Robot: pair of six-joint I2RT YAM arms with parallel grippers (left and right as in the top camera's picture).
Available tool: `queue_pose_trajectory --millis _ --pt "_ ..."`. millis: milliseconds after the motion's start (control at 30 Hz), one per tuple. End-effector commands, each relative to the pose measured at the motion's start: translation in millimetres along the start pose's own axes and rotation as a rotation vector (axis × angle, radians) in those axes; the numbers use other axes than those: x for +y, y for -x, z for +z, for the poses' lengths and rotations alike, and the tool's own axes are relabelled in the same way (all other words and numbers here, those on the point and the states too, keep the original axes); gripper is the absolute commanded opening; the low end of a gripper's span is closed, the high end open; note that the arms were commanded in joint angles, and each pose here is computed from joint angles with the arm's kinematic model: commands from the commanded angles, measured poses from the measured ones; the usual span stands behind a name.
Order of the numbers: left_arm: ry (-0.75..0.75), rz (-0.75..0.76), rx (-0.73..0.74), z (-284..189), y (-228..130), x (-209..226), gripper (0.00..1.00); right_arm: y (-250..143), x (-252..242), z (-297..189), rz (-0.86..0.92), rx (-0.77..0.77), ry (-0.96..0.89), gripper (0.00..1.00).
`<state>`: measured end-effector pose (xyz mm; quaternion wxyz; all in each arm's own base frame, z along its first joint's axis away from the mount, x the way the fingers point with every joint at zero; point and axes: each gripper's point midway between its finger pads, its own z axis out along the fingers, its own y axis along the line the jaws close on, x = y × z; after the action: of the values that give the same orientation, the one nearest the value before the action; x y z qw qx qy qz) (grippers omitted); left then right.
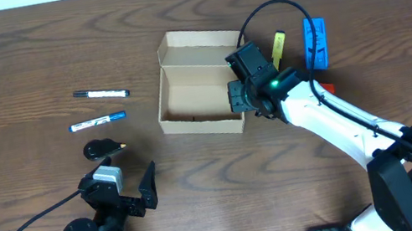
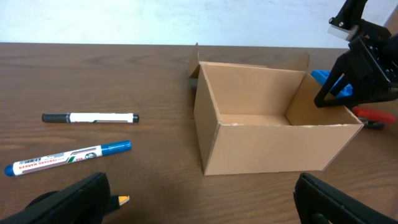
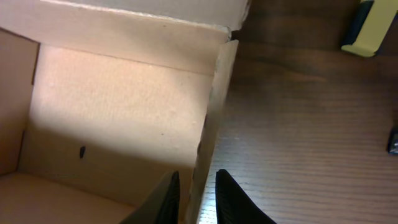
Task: Pack container
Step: 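Withdraw the right gripper and move it over the blue duster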
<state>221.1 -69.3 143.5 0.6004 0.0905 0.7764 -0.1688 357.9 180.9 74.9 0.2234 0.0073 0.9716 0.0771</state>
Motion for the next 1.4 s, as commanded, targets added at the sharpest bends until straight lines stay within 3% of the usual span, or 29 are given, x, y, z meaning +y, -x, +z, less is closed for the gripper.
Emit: queue_pose_trajectory --millis 0,200,267,433,567,733,900,967,1133,1300,1367 --pt "0.004 0.006 0.023 2.5 -11.1 2.6 0.95 2.6 -10.0 1.2 -0.032 -0.011 -0.031 0.18" --pt "0.004 0.006 0.023 2.5 -11.1 2.6 0.95 6.0 -18.2 1.5 -0.075 -0.012 -0.044 0.14" --pt "0.004 0.006 0.023 2.5 -11.1 2.6 0.95 6.2 -20.2 1.6 -0.081 -0.01 -0.048 0.18" --pt "0.004 0.006 0.023 2.5 -11.1 2.6 0.95 7.2 -17.9 0.8 -0.079 -0.012 -0.035 0.43" --pt "0.004 0.006 0.023 2.5 -11.1 2.6 0.95 24.5 -5.6 -24.8 -0.073 -0.05 0.056 0.49" --pt "0.004 0.006 0.023 2.5 -11.1 2.6 0.95 66.6 -9.3 -100.6 -0.084 -0.217 0.093 0.54" --pt "0.004 0.006 0.023 2.5 -11.1 2.6 0.95 85.1 -54.5 -160.2 -0.002 -0.353 0.005 0.58" --pt "0.004 0.006 0.023 2.5 -11.1 2.6 0.96 82.8 -84.4 -168.4 0.05 -0.352 -0.065 0.54" --pt "0.004 0.006 0.023 2.5 -11.2 2.6 0.95 75.1 -148.2 -161.2 0.13 -0.282 -0.191 0.61" --pt "0.004 0.006 0.023 2.5 -11.1 2.6 0.95 78.0 -181.1 -133.2 0.179 -0.223 -0.247 0.62" --pt "0.004 0.006 0.023 2.5 -11.1 2.6 0.95 80.6 -189.6 -116.1 0.194 -0.2 -0.258 0.67"
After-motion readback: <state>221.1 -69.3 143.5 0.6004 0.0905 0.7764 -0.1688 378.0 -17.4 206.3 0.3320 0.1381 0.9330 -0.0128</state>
